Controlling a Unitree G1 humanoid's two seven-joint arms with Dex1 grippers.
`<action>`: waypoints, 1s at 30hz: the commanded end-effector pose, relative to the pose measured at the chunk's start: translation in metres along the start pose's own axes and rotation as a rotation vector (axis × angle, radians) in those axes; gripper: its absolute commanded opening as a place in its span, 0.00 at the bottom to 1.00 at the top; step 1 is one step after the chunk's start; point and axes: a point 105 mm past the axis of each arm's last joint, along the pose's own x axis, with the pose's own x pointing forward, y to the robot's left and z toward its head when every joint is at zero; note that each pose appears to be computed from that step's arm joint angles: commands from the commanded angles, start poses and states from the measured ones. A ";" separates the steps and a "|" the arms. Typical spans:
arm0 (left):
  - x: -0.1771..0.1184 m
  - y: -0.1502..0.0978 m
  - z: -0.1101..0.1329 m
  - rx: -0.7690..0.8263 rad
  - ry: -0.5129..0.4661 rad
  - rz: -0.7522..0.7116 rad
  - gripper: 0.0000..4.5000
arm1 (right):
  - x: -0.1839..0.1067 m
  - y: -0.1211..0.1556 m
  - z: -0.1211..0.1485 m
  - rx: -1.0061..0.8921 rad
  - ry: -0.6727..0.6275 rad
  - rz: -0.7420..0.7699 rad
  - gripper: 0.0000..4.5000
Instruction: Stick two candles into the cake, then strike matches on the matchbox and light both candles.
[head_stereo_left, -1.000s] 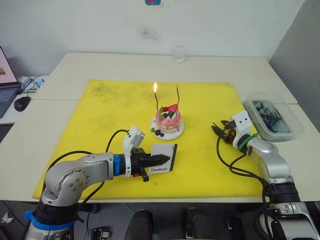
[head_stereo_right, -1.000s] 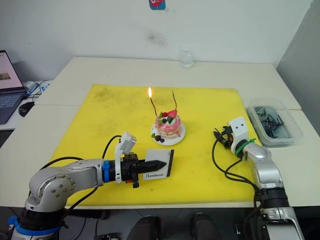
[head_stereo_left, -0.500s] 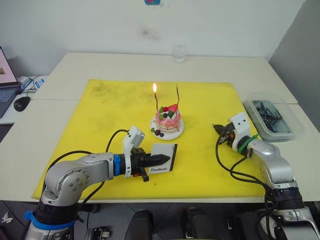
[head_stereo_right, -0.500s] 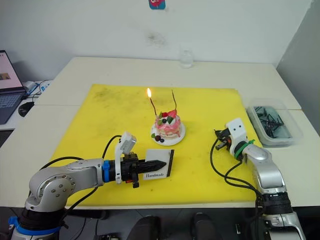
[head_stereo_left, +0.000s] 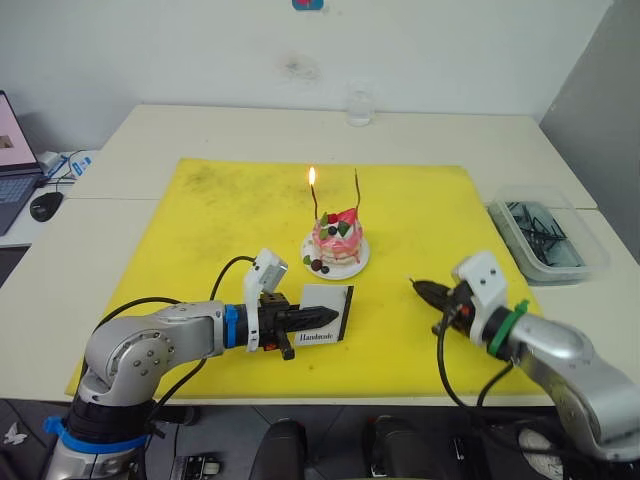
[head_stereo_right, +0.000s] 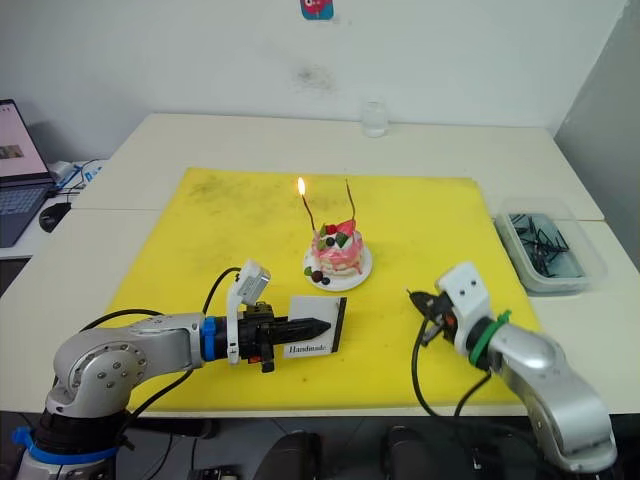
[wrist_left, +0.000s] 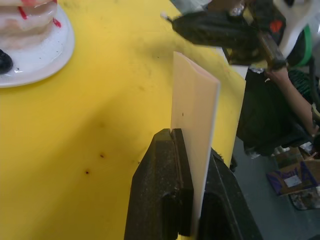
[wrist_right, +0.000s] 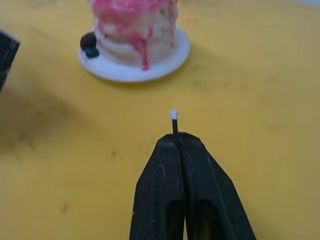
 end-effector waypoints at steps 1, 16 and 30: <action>-0.004 -0.009 0.009 -0.038 -0.011 -0.069 0.00 | -0.002 0.012 0.003 -0.024 -0.076 -0.017 0.01; -0.005 -0.016 0.006 -0.076 0.043 -0.084 0.00 | 0.005 0.007 -0.031 0.048 -0.090 -0.104 0.14; -0.003 -0.016 0.003 -0.092 0.039 -0.072 0.00 | 0.002 0.008 -0.025 -0.065 -0.184 -0.127 0.46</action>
